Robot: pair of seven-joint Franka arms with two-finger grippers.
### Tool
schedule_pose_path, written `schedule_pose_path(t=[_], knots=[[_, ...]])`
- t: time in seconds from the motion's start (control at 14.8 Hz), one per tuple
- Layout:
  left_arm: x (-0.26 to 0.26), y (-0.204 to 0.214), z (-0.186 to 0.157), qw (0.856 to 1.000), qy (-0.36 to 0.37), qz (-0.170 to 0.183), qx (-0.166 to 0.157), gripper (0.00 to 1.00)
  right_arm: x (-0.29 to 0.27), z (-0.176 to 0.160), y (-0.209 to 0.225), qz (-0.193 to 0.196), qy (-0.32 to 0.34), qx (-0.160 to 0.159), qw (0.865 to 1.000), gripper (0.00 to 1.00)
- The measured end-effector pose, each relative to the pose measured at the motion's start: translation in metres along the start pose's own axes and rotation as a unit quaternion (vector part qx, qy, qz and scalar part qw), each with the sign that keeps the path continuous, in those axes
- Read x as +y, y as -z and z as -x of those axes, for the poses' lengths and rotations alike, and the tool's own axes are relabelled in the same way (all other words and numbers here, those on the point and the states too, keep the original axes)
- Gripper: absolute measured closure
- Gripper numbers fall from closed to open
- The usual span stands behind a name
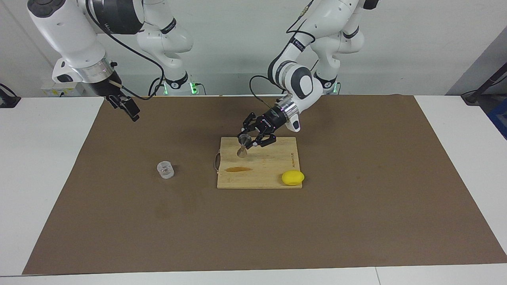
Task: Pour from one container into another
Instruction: 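Reach the right gripper to the clear glass cup and grasp it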
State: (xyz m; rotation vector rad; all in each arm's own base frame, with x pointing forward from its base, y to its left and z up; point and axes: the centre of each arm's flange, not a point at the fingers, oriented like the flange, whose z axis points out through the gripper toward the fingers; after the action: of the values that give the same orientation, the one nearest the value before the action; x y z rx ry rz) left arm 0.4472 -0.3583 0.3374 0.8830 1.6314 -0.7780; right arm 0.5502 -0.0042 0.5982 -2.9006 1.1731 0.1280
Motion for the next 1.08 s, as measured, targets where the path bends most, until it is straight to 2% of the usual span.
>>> schedule_pose_path(t=[0.2, 0.47, 0.68, 0.95, 1.08], knots=[[0.001, -0.012, -0.008, 1.0, -0.005, -0.006, -0.005, 0.49, -0.004, 0.003, 0.0, -0.029, -0.119, -0.035, 0.992, 0.02], [-0.003, -0.022, -0.023, 1.0, -0.021, -0.015, 0.001, 0.49, 0.01, -0.013, -0.002, -0.06, -0.236, -0.081, 0.966, 0.0], [-0.002, -0.024, -0.034, 1.0, -0.026, -0.017, 0.004, 0.49, 0.019, -0.036, -0.016, -0.079, -0.276, -0.117, 0.951, 0.0], [-0.001, -0.024, -0.037, 0.999, -0.027, -0.017, 0.005, 0.49, 0.018, -0.077, -0.068, -0.102, -0.318, -0.184, 0.924, 0.0], [-0.002, -0.024, -0.039, 0.999, -0.027, -0.018, 0.008, 0.49, 0.012, -0.094, -0.098, -0.105, -0.331, -0.197, 0.917, 0.0]])
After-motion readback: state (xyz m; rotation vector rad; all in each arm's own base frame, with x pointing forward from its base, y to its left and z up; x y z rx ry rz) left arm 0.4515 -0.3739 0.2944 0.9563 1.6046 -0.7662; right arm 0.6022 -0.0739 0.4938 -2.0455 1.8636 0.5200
